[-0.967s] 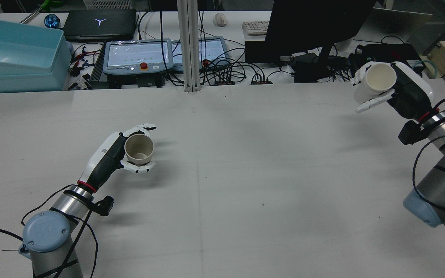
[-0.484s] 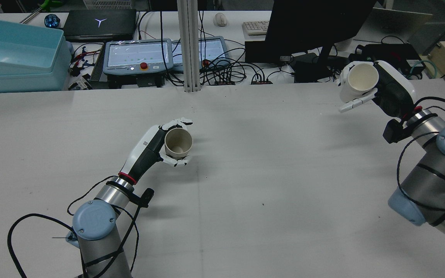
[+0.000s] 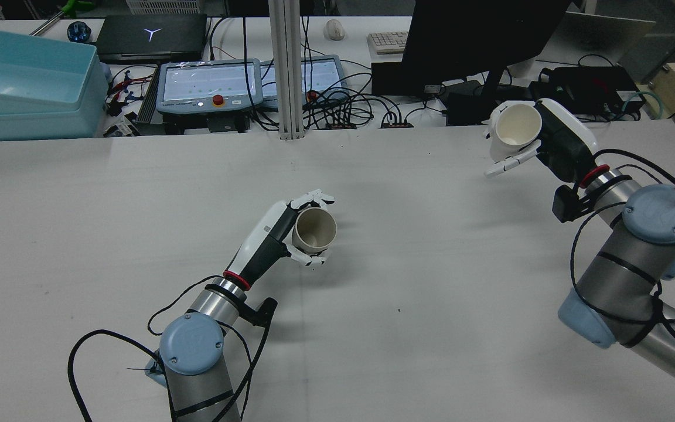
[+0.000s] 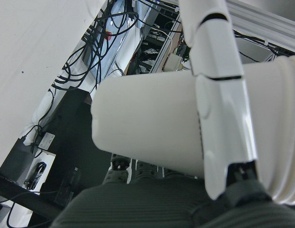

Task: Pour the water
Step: 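Lift both cups and bring them toward the table center, then tilt the right hand's cup over the left hand's cup to pour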

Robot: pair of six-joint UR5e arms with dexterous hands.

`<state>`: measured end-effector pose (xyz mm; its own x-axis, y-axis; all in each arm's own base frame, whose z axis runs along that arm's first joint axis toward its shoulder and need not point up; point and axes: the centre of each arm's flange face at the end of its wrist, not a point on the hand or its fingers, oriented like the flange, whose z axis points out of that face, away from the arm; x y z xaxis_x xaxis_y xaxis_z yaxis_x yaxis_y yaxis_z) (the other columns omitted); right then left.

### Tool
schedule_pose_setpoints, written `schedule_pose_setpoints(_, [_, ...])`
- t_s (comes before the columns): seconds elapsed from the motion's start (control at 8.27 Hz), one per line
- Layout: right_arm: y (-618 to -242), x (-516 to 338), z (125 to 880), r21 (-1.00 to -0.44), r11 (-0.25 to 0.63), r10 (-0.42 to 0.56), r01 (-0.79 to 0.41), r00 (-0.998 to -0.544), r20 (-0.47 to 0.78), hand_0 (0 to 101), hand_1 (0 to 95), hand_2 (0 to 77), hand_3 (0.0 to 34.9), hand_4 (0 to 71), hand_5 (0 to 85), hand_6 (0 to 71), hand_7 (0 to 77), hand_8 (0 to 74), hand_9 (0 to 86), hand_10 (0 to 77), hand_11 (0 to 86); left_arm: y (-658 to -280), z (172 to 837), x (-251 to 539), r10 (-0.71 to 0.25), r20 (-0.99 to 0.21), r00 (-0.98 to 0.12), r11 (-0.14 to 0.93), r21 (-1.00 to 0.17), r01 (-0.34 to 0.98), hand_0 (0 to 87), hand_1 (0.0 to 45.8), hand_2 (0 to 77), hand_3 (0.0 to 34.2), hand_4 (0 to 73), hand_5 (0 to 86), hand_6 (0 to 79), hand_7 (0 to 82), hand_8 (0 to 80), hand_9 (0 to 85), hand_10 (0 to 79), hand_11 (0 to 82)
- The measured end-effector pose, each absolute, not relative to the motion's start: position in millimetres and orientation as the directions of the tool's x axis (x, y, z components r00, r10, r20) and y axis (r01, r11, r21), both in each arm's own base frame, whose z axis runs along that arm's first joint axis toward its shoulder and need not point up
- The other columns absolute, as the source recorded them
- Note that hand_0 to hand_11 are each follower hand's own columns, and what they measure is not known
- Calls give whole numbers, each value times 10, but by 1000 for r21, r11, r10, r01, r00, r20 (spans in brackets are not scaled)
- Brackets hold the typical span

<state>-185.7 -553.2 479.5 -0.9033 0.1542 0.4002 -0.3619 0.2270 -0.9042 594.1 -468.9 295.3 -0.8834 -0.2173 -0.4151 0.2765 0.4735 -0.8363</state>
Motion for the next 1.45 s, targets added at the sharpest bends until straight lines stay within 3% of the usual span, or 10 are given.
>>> schedule_pose_setpoints(0.12, [-5514, -1995, 4575, -897, 222, 172, -383, -890, 422, 796, 158, 82, 0, 518, 524, 518, 529, 393, 420, 224, 327, -4657, 2921, 5985, -219, -418, -882, 476, -835, 277, 648, 202, 393, 0, 316, 562, 224, 251, 136, 120, 136, 224])
schedule_pose_setpoints(0.24, [-5420, -2136, 4320, -888, 211, 179, -409, -877, 447, 798, 191, 131, 0, 518, 524, 518, 524, 393, 420, 224, 327, -4648, 2879, 6006, -214, -422, -881, 479, -831, 282, 649, 202, 393, 0, 316, 562, 240, 251, 136, 120, 147, 224])
schedule_pose_setpoints(0.36, [-5259, -2276, 4069, -880, 193, 182, -434, -865, 467, 798, 202, 153, 0, 518, 524, 513, 529, 393, 420, 224, 327, -4651, 2837, 6021, -208, -427, -880, 483, -827, 288, 651, 202, 398, 0, 316, 562, 240, 251, 136, 120, 120, 224])
schedule_pose_setpoints(0.48, [-5074, -2419, 3829, -869, 179, 194, -460, -850, 490, 798, 202, 153, 0, 518, 524, 513, 529, 393, 420, 224, 327, -4651, 2821, 6037, -205, -432, -879, 484, -825, 292, 663, 202, 398, 0, 316, 562, 229, 251, 131, 98, 142, 224])
schedule_pose_setpoints(0.73, [-4773, -2517, 3473, -836, 134, 222, -532, -806, 549, 800, 229, 235, 0, 518, 524, 502, 545, 398, 425, 224, 338, -4655, 2816, 6049, -203, -434, -878, 484, -824, 296, 654, 202, 398, 0, 316, 562, 240, 251, 136, 98, 142, 224])
schedule_pose_setpoints(1.09, [-4528, -2465, 3238, -747, 29, 294, -664, -709, 641, 802, 229, 344, 0, 518, 518, 513, 540, 398, 436, 224, 344, -4595, 2745, 6120, -195, -446, -874, 489, -816, 307, 652, 202, 398, 0, 322, 567, 240, 251, 136, 114, 142, 224])
schedule_pose_setpoints(1.33, [-4509, -2499, 3167, -681, -25, 349, -732, -645, 680, 801, 229, 371, 0, 518, 535, 518, 545, 404, 442, 224, 349, -4540, 2605, 6263, -187, -457, -869, 499, -807, 317, 651, 202, 398, 0, 322, 567, 251, 251, 136, 114, 142, 224])
schedule_pose_setpoints(1.45, [-4547, -2602, 3125, -658, -38, 371, -752, -622, 690, 797, 229, 420, 0, 518, 535, 518, 551, 404, 442, 229, 355, -4521, 2559, 6324, -186, -460, -868, 503, -804, 318, 651, 196, 404, 0, 322, 567, 251, 251, 136, 114, 142, 224])
